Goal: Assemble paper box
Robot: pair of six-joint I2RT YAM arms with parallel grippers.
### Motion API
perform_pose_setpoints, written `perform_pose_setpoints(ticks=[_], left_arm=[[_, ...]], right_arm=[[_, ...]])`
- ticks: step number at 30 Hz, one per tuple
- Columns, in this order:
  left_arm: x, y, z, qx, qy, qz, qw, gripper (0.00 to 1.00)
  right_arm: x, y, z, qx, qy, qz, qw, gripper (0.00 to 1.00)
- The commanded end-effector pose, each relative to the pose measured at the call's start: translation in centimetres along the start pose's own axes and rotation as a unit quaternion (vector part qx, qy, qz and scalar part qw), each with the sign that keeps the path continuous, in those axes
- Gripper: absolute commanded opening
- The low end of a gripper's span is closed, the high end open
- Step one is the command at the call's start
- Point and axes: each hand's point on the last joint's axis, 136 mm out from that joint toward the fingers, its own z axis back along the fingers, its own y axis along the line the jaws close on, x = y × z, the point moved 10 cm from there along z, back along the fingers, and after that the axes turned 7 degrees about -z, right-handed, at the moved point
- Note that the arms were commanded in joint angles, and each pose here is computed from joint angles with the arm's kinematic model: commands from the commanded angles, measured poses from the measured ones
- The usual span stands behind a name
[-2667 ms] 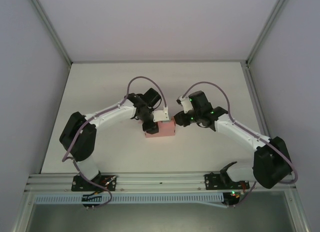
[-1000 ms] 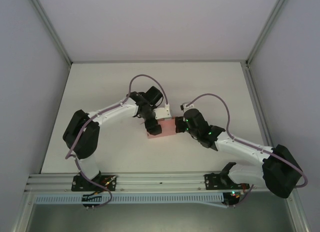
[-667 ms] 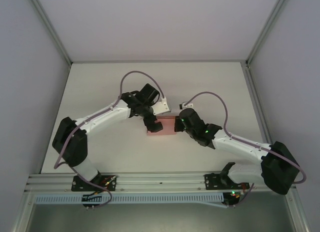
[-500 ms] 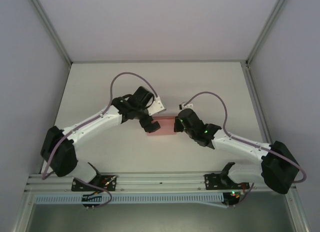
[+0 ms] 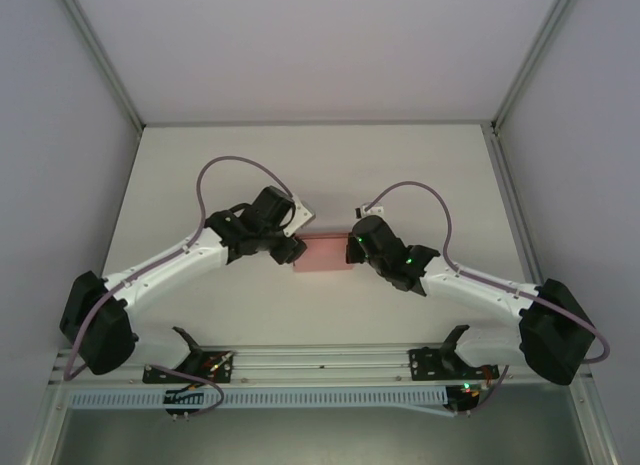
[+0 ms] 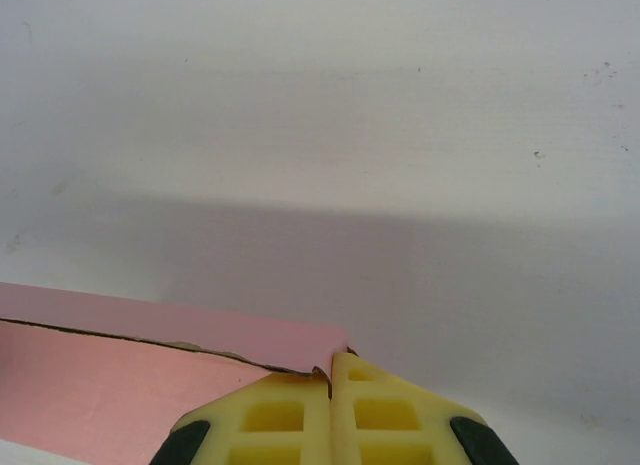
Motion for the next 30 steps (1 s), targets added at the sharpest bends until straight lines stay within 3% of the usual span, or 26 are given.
perform_pose_setpoints(ticks=[1, 7, 12, 15, 17, 19, 21, 26, 30], left_arm=[[0.2, 0.2, -0.4, 0.024, 0.008, 0.012, 1.0, 0.52], [0.1, 1.9, -0.5, 0.068, 0.016, 0.008, 0.998, 0.61], [0.2, 1.8, -2.0, 0.011, 0.017, -0.013, 1.0, 0.6], [0.3, 1.6, -2.5, -0.001, 0.024, -0.014, 1.0, 0.49], [0.5, 1.6, -2.3, -0.006, 0.019, -0.009, 1.0, 0.31], [0.8, 1.6, -1.9, -0.012, 0.008, 0.002, 1.0, 0.22], [1.2, 1.5, -1.4, -0.02, -0.005, 0.014, 1.0, 0.2], [1.4, 1.1, -1.2, -0.036, -0.004, 0.055, 0.998, 0.01], [1.7, 1.0, -1.1, -0.04, -0.004, 0.099, 0.994, 0.0]], right_arm=[[-1.9, -0.6, -0.3, -0.015, 0.061, 0.013, 0.998, 0.0], [-2.1, -0.6, -0.4, -0.014, 0.069, 0.018, 0.997, 0.0], [-2.2, -0.8, -0.5, -0.02, 0.072, 0.021, 0.997, 0.0], [-2.2, -0.7, -0.5, -0.021, 0.073, 0.021, 0.997, 0.0], [-2.3, -0.8, -0.6, -0.023, 0.075, 0.022, 0.997, 0.0], [-2.3, -0.8, -0.6, -0.023, 0.077, 0.023, 0.997, 0.0], [-2.3, -0.7, -0.7, -0.024, 0.081, 0.023, 0.996, 0.0], [-2.4, -0.7, -0.7, -0.035, 0.083, 0.018, 0.996, 0.0], [-2.5, -0.3, -0.6, -0.038, 0.08, 0.02, 0.996, 0.0]])
